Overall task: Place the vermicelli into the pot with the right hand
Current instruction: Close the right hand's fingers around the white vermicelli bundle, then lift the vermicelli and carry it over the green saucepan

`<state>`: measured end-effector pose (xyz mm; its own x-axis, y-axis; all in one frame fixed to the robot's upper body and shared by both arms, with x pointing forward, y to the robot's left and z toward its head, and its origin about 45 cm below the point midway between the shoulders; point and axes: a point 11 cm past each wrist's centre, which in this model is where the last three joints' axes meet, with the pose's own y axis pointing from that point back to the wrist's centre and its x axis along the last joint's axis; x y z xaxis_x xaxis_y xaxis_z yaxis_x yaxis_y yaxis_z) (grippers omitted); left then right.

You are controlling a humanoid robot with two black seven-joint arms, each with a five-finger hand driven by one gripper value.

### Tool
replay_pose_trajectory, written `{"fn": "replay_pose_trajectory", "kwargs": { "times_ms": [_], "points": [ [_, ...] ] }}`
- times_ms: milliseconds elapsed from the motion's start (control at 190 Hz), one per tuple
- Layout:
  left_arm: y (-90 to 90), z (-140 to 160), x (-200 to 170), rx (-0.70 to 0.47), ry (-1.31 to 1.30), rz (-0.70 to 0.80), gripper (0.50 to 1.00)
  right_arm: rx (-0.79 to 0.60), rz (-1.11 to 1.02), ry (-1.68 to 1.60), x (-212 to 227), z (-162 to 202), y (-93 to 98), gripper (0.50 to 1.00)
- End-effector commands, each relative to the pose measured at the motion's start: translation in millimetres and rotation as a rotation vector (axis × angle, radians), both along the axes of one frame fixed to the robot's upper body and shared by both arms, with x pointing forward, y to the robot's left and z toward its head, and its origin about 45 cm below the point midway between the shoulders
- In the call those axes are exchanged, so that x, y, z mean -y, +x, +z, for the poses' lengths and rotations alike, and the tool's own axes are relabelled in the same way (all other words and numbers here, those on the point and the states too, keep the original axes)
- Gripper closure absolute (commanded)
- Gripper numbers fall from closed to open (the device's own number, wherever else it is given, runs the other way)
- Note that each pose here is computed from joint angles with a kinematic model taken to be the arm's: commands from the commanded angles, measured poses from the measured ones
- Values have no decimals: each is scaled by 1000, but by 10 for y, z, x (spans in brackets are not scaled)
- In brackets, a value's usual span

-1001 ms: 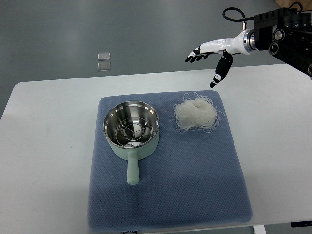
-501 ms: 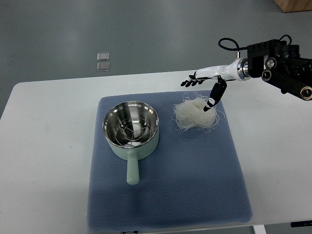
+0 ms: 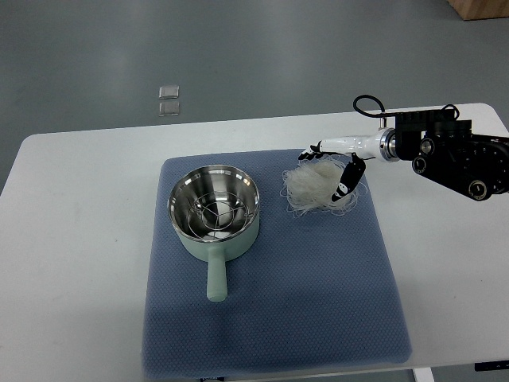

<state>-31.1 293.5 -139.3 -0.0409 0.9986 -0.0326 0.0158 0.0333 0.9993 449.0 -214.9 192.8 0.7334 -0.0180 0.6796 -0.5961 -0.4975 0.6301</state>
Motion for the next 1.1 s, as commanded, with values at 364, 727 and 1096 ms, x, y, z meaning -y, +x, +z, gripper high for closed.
{"fn": "replay_pose_trajectory", "kwargs": {
  "times_ms": [364,727,1096],
  "points": [
    [1,0,-6,0,3,3,500,15,0,-7,-94,-219,-42,948],
    [0,0,-5,0,3,2,500,57,0,15,-21,130,62,1000],
    [-1,0,7,0,-2,-1,500,211,97,131,-139,1756,170,1000]
  ]
}}
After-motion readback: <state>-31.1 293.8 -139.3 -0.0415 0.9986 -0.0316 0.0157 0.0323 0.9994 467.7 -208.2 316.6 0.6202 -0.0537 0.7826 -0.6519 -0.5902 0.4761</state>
